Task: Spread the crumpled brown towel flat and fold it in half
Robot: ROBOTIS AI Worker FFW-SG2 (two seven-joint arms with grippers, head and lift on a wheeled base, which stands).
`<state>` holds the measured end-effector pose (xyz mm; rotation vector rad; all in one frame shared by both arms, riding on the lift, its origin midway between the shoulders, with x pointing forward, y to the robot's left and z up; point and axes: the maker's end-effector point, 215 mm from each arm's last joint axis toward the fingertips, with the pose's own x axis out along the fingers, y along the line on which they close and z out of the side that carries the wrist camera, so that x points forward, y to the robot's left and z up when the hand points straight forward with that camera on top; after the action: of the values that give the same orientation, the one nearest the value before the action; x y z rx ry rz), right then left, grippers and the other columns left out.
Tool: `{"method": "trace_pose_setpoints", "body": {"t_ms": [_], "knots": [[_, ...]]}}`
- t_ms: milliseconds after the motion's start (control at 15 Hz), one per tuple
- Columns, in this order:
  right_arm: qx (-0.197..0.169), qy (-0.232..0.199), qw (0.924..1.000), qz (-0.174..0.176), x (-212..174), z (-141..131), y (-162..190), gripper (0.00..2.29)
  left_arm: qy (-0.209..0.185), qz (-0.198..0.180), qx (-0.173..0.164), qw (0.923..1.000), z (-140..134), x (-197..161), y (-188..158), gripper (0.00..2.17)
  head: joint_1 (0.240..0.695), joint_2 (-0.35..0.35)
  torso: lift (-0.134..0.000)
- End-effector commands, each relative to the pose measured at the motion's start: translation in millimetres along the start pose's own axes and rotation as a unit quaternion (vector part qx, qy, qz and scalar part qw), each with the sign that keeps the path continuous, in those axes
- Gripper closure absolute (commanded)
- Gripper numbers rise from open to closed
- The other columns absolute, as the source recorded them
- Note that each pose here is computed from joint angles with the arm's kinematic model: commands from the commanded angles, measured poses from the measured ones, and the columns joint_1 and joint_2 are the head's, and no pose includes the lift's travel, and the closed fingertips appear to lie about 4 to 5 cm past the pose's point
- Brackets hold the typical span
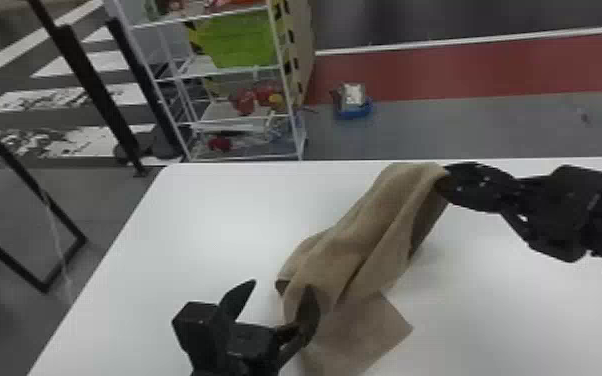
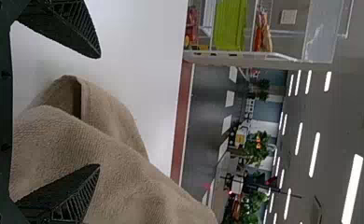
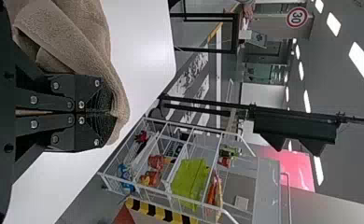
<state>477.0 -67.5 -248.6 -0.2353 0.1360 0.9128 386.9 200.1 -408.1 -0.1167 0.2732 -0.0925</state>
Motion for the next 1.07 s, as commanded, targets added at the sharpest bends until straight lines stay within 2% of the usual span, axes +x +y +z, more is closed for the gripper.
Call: {"method": "trace_pose_setpoints", "body": {"t_ms": [0,67,400,667,867,1000], "knots": [[0.006,0.003,0.9993,-0.036,-9,-7,-24,1.41,0.023,-0.035,-0.005,0.9991,-9,1,-34,0.05,0.695,0.199,-0.123],[0.013,0.007,0.9988,-0.047,-13,-14,-33,1.41,0.024,-0.048,-0.001,0.9985,-10,2,-50,0.05,0.695,0.147,-0.123],[0.031,0.009,0.9989,-0.035,-9,-24,-25,1.41,0.040,-0.104,0.021,0.9935,-18,3,-125,0.07,0.695,0.013,-0.123],[0.032,0.008,0.9988,-0.036,-6,-20,-27,1.41,0.067,-0.119,0.036,0.9900,-38,-4,-135,0.07,0.695,-0.033,-0.123],[0.047,0.019,0.9976,-0.047,-3,-25,-38,1.41,0.069,-0.135,0.044,0.9874,-38,-14,-145,0.07,0.695,-0.044,-0.123],[0.049,0.015,0.9978,-0.043,2,-20,-35,1.41,0.072,-0.143,0.042,0.9861,-41,-19,-155,0.09,0.695,-0.054,-0.123]]}}
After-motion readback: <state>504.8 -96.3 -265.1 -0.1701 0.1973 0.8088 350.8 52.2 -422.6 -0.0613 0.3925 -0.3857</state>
